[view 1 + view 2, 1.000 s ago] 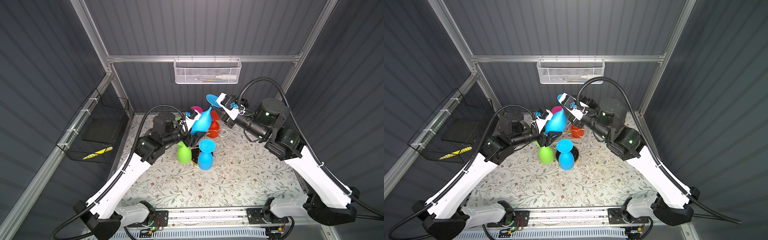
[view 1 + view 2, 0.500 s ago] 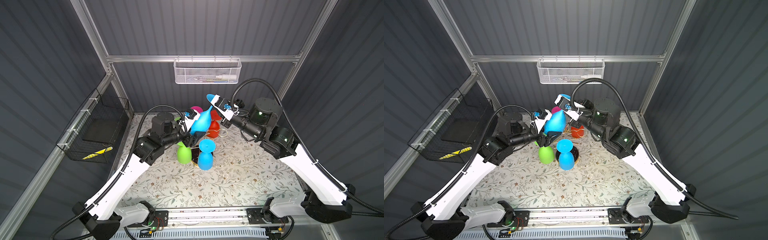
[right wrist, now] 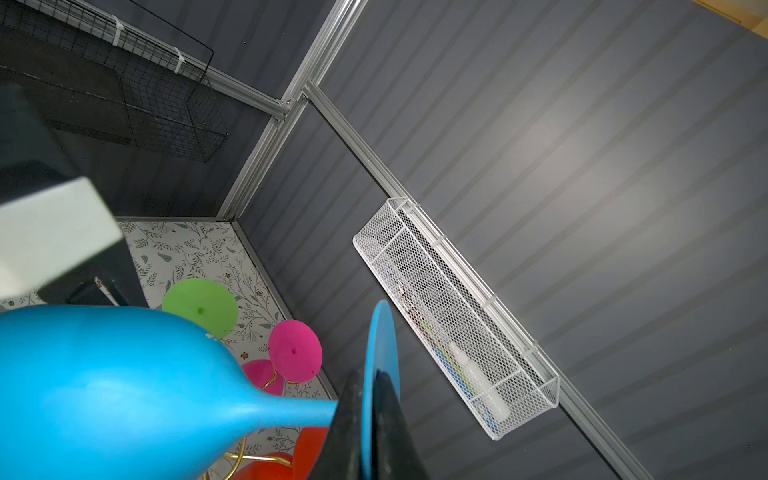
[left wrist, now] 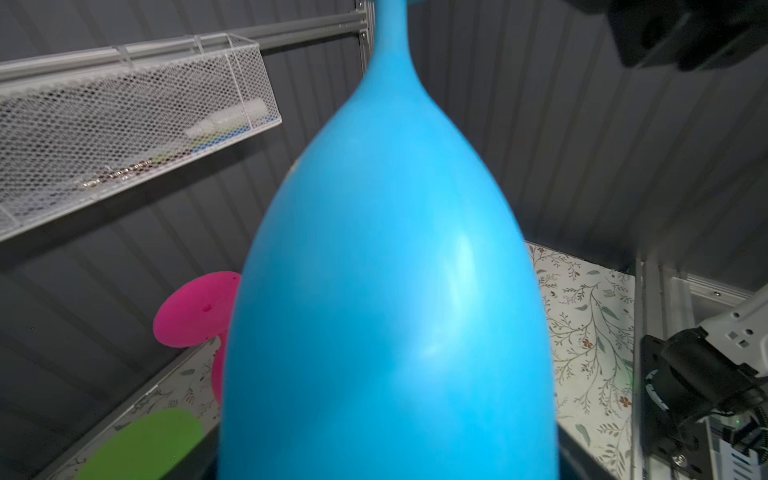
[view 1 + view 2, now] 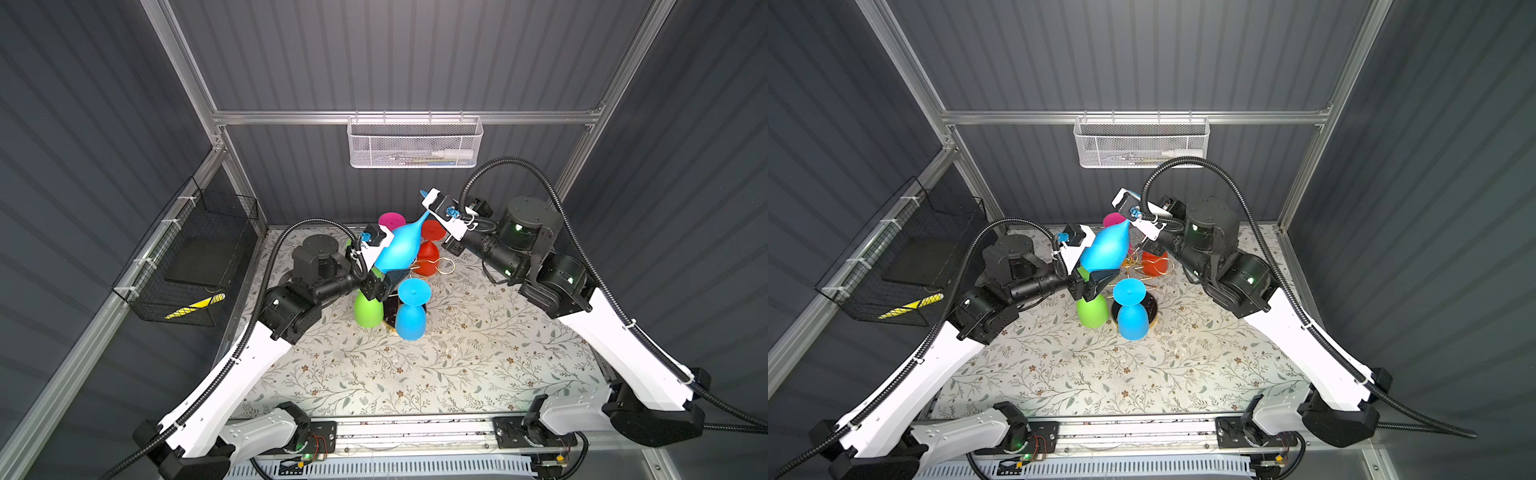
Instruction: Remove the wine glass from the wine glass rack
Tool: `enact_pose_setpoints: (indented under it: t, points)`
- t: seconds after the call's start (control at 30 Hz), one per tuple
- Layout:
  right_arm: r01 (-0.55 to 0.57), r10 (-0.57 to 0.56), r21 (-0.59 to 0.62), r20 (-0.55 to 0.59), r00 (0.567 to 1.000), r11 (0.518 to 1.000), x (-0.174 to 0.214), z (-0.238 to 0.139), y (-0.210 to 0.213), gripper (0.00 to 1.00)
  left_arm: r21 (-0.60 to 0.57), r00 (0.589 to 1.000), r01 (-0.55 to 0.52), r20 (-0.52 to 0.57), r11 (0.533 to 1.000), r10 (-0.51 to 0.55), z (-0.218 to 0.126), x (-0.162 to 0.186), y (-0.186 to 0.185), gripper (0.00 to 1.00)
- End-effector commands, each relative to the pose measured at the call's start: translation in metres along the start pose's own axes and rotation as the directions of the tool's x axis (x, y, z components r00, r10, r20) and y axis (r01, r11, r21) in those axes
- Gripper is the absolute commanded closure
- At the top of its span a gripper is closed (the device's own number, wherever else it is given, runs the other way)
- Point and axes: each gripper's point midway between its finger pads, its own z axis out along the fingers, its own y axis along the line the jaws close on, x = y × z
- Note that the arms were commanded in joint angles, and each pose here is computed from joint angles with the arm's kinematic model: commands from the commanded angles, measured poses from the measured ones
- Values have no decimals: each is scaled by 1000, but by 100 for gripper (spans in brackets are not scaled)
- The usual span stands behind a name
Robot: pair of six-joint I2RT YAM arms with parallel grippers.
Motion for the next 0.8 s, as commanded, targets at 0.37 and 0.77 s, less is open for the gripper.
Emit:
enact_pose_setpoints:
  t: [0.37, 0.77]
  points:
    - [-305, 312, 194, -5, 950, 932, 27, -23, -54, 100, -133, 972, -94, 200, 987, 120, -28, -23, 8, 0]
    - [-462, 463, 111, 18, 886, 880, 60, -44, -47, 100, -129, 944, -56, 315, 990, 94, -36, -52, 8, 27]
